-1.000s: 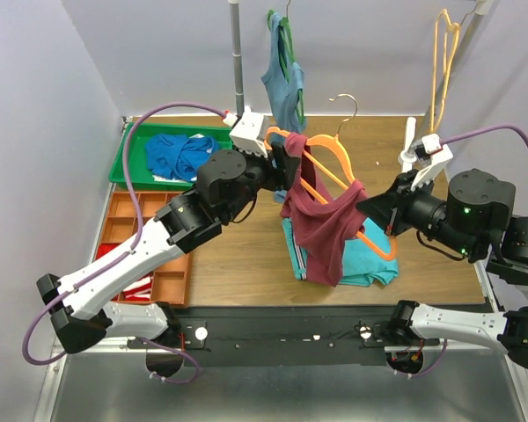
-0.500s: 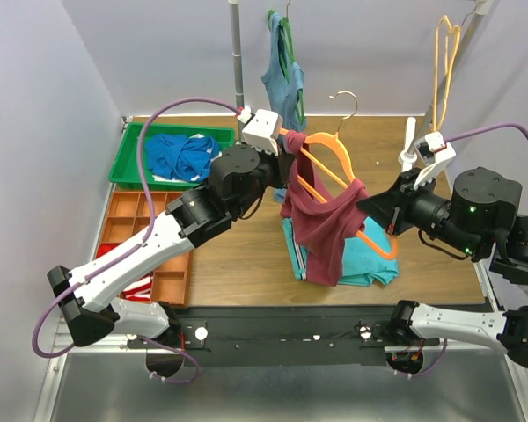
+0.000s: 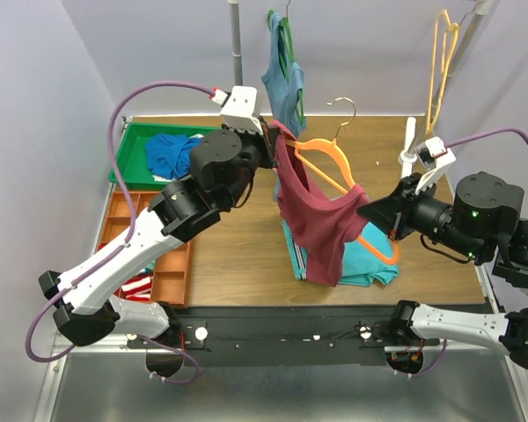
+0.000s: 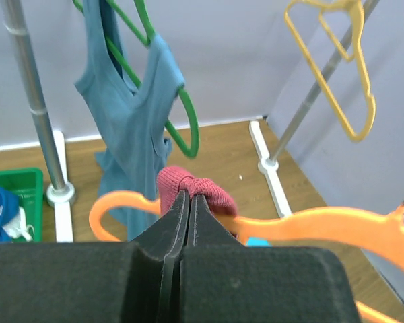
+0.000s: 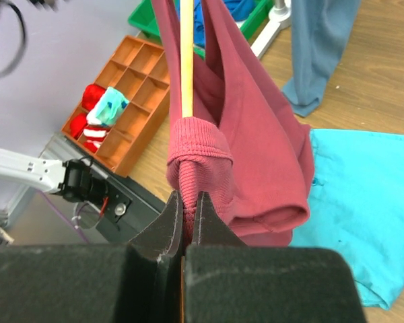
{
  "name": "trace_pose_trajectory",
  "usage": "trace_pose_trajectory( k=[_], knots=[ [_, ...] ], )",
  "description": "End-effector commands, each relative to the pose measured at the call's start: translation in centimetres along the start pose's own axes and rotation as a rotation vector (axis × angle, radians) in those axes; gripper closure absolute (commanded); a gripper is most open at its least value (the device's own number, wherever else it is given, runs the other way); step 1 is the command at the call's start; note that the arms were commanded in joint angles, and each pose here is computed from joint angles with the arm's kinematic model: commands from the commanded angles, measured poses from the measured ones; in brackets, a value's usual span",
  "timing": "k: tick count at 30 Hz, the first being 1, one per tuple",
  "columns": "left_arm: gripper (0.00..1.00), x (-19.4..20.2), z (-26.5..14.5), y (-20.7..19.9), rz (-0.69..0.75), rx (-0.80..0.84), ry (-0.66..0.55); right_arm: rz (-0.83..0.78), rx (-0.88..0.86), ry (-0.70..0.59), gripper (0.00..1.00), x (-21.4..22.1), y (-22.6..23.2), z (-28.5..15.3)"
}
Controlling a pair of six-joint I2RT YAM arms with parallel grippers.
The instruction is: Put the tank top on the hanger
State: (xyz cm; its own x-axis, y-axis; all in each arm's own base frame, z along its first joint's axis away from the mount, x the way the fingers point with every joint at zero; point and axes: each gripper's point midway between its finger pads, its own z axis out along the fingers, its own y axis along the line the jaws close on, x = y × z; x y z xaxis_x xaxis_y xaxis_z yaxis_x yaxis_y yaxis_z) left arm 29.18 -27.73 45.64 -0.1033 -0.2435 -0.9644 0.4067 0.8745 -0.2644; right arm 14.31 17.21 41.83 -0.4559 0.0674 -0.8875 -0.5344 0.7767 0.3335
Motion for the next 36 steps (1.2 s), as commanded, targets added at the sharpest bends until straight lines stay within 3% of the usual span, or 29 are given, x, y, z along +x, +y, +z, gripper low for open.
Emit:
trace_pose_trajectory(
  k=[1,6,10,12,16,19,26,31,36],
  knots=[
    [1.00,-3.9,-0.5,0.6,-0.002,-0.039,-0.066,0.026,-0.057,-0.019,0.99,-0.7,1.0,-0.9],
    [0.98,-2.8,0.4,0.0,0.028,-0.032,0.001,0.029,-0.077,-0.044,0.99,-1.8,1.5,-1.3],
    [0.70,-2.3,0.5,-0.5,0.032,-0.006,0.016,0.029,-0.093,-0.071,0.99,-2.9,2.0,-1.7],
    [0.62,-2.1,0.5,-0.4,0.046,-0.013,0.030,0.029,-0.114,-0.083,0.99,-3.4,2.4,-1.9],
    [0.24,-3.0,0.2,-0.1,0.045,-0.016,0.013,0.027,-0.106,-0.097,0.99,-4.2,2.5,-2.1],
    [0.13,-4.5,-1.1,0.0,0.013,0.009,-0.045,0.029,-0.083,-0.106,0.99,-4.5,2.1,-2.3],
    [0.09,-7.3,-4.7,1.5,-0.089,0.025,-0.166,0.059,0.047,-0.204,0.99,-7.6,-0.4,-4.9],
    [0.10,-6.8,-6.3,2.0,-0.123,0.051,-0.166,0.071,0.265,-0.284,0.99,-9.3,-4.4,-6.3],
    [0.12,-4.9,-6.5,2.3,-0.131,0.056,-0.130,0.066,0.354,-0.266,0.99,-8.1,-5.9,-5.8]
  ],
)
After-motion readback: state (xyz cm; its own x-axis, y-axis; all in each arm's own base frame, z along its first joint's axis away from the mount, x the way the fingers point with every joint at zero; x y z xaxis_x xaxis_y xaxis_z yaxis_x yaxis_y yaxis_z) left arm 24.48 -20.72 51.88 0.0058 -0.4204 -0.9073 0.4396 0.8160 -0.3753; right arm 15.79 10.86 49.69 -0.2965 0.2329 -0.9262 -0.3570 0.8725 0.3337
